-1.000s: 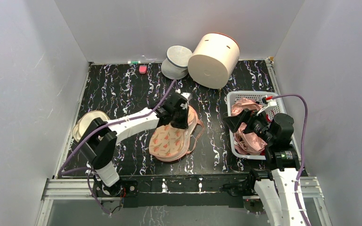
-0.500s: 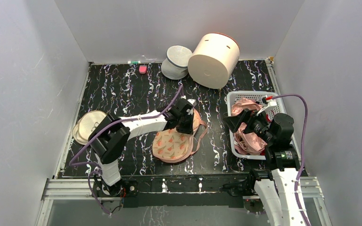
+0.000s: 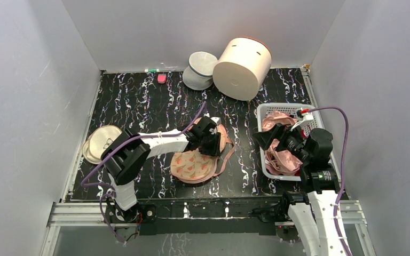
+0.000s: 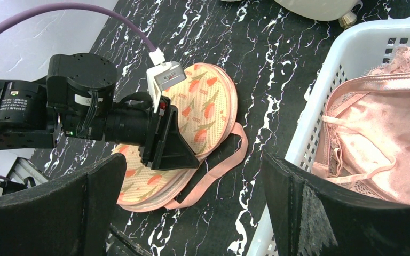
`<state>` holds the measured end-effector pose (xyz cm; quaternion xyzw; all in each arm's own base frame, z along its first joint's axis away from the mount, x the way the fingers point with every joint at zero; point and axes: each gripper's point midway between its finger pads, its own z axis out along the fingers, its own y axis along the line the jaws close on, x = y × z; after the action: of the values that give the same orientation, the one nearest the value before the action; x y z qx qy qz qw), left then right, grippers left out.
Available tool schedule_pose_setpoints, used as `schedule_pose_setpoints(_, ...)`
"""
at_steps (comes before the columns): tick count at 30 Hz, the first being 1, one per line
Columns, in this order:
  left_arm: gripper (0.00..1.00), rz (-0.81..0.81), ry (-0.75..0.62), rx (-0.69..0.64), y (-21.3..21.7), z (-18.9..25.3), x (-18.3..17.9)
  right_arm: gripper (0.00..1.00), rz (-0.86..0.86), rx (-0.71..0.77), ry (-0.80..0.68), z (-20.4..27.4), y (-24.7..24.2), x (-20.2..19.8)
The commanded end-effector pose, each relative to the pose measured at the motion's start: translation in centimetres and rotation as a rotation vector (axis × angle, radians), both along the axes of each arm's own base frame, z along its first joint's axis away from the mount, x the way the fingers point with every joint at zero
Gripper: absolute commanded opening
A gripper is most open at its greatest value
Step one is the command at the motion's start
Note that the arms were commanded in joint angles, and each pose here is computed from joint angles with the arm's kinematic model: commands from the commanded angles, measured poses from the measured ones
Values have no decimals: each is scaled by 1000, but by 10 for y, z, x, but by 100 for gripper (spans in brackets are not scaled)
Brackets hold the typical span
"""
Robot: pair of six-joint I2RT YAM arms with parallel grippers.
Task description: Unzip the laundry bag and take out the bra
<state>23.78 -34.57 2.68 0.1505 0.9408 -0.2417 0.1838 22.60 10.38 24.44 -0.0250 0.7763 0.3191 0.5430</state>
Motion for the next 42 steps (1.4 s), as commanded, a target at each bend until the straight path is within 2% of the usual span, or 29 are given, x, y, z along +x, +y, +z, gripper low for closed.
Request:
schedule_pose_setpoints(1,38,-35,-68,-88,-10,36,1,98,22,-5,-45,10,3,2)
schedule_pose_setpoints(6,68,-67,-172,-153,-12,74,7,98,20,-5,-30,7,3,4)
schedule_pose_setpoints(9,79,-59,-249,-194,-5,102,14,98,20,-5,-18,5,3,5)
schedule_pose_setpoints(12,84,-22,-311,-232,12,127,24,98,17,-5,-4,3,2,7)
schedule_pose_setpoints(19,91,193,-407,-301,107,172,56,98,9,-13,62,-8,1,17)
schedule_pose_setpoints(24,98,342,-556,-208,178,210,67,98,-16,-29,131,-19,-4,28)
schedule_pose_setpoints(28,98,493,-707,-167,226,258,71,98,15,-57,194,-27,7,40)
schedule_pose_setpoints(33,98,577,-893,-199,249,325,67,98,33,-190,164,-6,57,53)
schedule_pose_setpoints(37,99,614,-1006,-203,264,371,56,98,-20,-320,109,27,93,56)
schedule_pose_setpoints(42,98,655,-1107,-132,288,407,38,98,-157,-418,3,77,84,69)
